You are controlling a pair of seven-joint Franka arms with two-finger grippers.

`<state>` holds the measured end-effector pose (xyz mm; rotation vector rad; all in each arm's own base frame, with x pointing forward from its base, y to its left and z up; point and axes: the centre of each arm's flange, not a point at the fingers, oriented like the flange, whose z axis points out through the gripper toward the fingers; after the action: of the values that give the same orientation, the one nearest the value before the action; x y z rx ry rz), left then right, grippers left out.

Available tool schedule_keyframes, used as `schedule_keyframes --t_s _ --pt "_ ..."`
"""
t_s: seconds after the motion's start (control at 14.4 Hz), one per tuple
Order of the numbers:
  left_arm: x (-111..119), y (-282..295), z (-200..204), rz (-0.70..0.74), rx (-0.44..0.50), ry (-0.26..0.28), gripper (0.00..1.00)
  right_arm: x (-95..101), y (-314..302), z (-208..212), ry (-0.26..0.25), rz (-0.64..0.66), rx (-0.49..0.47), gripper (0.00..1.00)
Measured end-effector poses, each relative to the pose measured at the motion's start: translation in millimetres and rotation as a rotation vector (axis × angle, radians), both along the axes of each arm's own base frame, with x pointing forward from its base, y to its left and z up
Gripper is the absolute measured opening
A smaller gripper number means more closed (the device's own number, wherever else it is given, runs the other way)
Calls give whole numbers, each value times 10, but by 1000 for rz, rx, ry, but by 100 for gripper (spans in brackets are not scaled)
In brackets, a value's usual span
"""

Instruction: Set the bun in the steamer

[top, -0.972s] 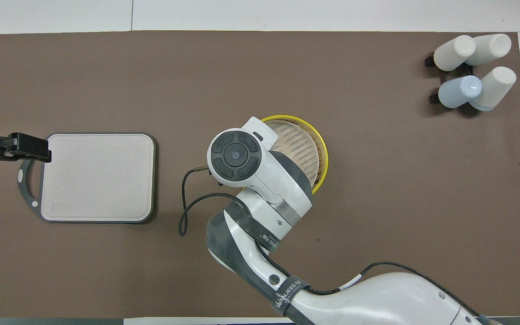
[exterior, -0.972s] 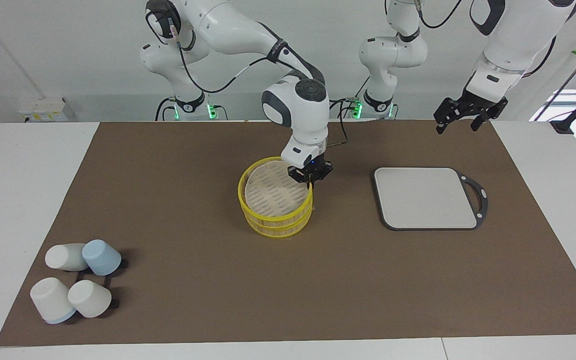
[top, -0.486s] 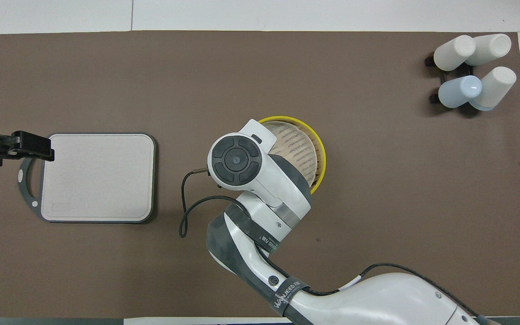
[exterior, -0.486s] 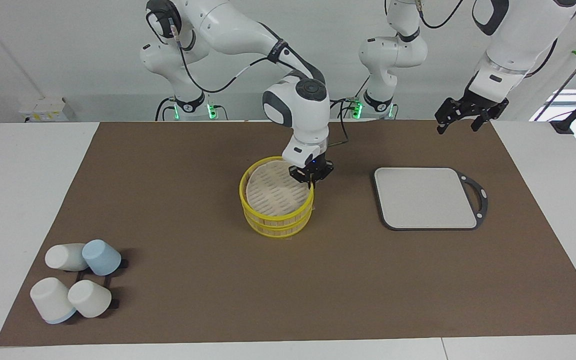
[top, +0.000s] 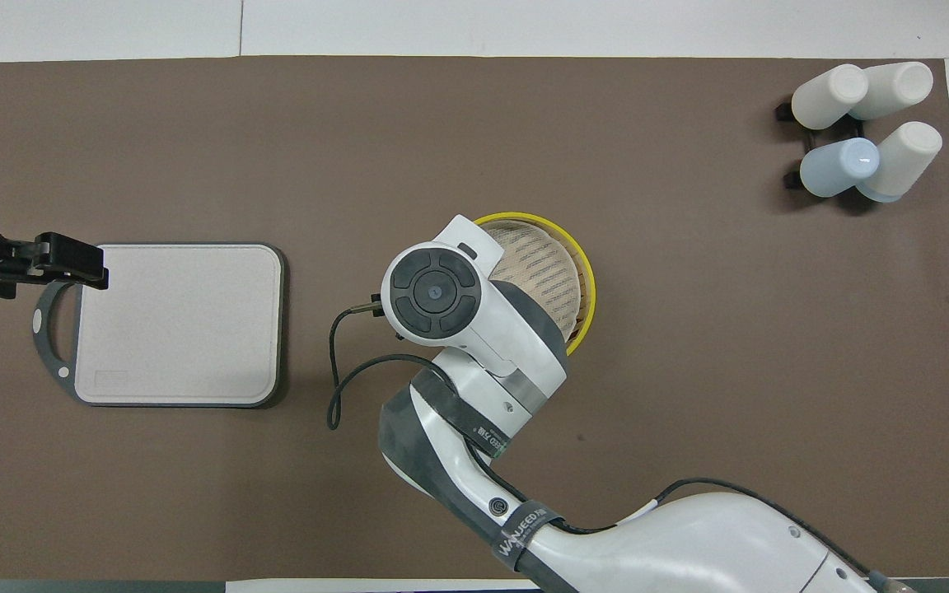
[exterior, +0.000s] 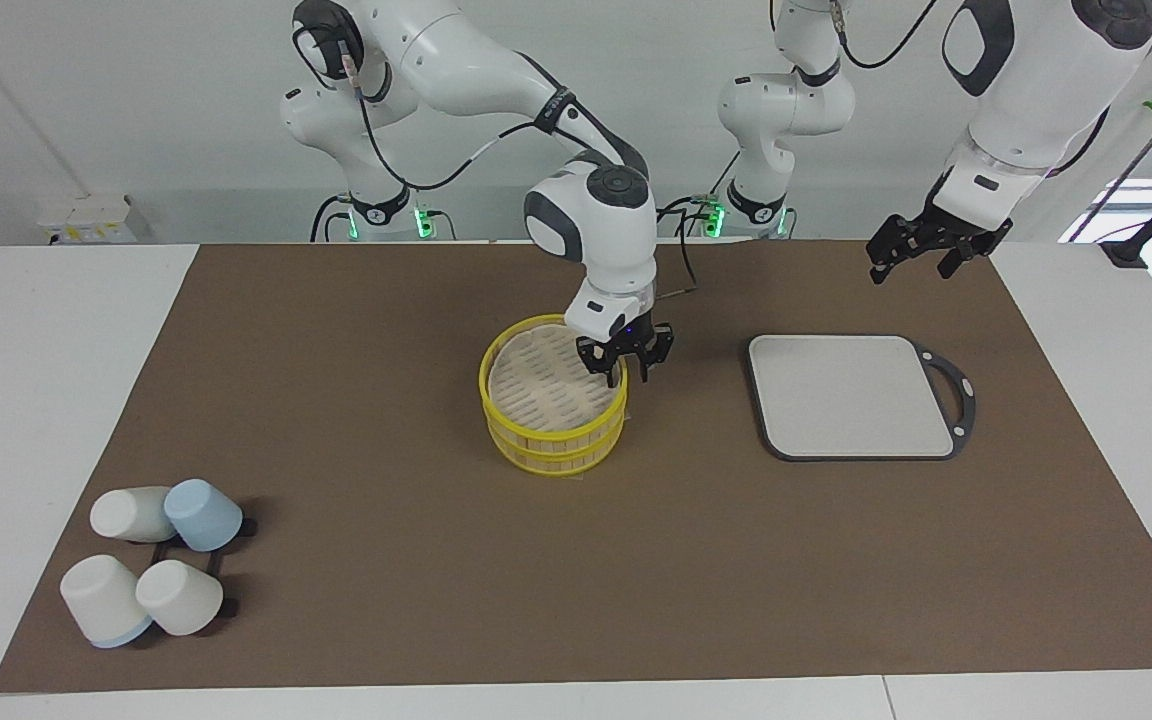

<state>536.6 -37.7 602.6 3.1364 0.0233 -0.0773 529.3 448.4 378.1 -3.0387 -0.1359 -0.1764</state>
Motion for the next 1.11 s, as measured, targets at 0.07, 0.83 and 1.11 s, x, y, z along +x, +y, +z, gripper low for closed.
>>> schedule_keyframes --t_s 0.07,0.83,1.11 --pt "-1 4 36 1 -1 -7 100 18 -13 22 -1 -3 -1 74" --pt "-1 7 139 2 -9 -26 100 261 -2801 2281 111 -90 -160 100" --pt "-1 -5 140 1 -19 -25 100 69 -3439 2622 138 -48 -155 100"
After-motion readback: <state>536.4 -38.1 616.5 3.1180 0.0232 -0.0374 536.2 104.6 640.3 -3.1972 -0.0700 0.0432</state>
